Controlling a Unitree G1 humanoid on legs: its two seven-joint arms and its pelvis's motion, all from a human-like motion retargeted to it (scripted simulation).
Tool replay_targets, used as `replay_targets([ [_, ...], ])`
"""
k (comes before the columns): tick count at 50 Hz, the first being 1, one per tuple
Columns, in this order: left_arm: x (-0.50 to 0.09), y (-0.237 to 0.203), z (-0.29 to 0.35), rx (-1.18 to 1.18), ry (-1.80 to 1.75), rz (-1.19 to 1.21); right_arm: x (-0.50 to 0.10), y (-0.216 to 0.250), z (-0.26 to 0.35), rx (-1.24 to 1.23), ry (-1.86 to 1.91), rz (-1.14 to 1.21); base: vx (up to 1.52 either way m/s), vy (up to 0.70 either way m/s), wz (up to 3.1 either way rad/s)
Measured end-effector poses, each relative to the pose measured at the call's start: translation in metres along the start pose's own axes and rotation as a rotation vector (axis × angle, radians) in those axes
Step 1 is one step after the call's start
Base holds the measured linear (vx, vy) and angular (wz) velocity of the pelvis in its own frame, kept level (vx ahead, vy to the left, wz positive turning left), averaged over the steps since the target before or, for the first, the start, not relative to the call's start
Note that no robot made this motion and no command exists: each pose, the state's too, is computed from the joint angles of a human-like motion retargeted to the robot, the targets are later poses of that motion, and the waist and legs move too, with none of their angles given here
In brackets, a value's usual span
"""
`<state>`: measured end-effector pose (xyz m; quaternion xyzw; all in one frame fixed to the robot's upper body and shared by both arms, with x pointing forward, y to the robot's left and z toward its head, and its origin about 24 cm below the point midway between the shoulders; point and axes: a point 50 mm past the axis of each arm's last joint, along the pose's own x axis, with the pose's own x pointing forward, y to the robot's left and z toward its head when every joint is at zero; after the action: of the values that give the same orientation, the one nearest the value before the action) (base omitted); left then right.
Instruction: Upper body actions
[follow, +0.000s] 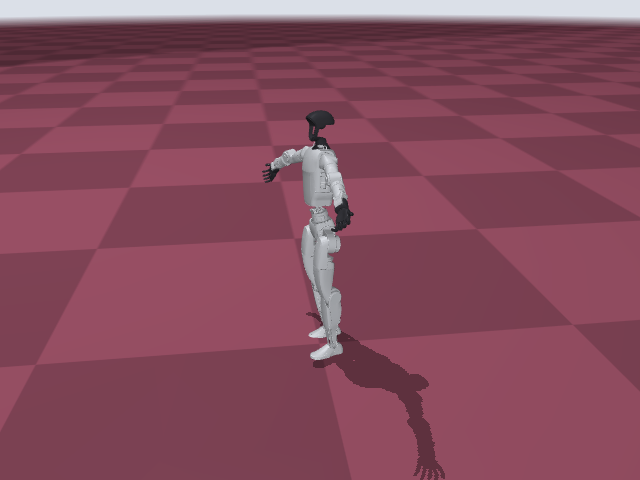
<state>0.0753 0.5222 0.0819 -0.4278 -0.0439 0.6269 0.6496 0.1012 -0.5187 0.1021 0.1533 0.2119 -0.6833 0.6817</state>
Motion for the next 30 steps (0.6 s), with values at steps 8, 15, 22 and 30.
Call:
replay_targets([
  [8, -0.003, -0.027, 0.010, 0.080, -0.179, 0.085, -0.024, 0.048, 0.046, -0.073, -0.230, 0.040, 0.01, 0.01, 0.00],
  [15, -0.066, -0.186, 0.056, 0.541, -0.641, -0.352, -0.156, 0.134, 0.169, -0.196, -1.033, 0.087, 0.00, 0.00, 0.06],
  [22, -0.225, -0.314, 0.049, 0.919, -1.444, -0.741, -0.352, 0.121, 0.215, 0.070, -2.096, -0.248, 0.00, 0.00, 0.00],
  [30, -0.399, -0.301, 0.050, 0.528, -2.806, -0.165, -0.498, 0.071, 0.162, 0.742, -2.784, -0.389, 0.01, -0.01, -0.01],
])
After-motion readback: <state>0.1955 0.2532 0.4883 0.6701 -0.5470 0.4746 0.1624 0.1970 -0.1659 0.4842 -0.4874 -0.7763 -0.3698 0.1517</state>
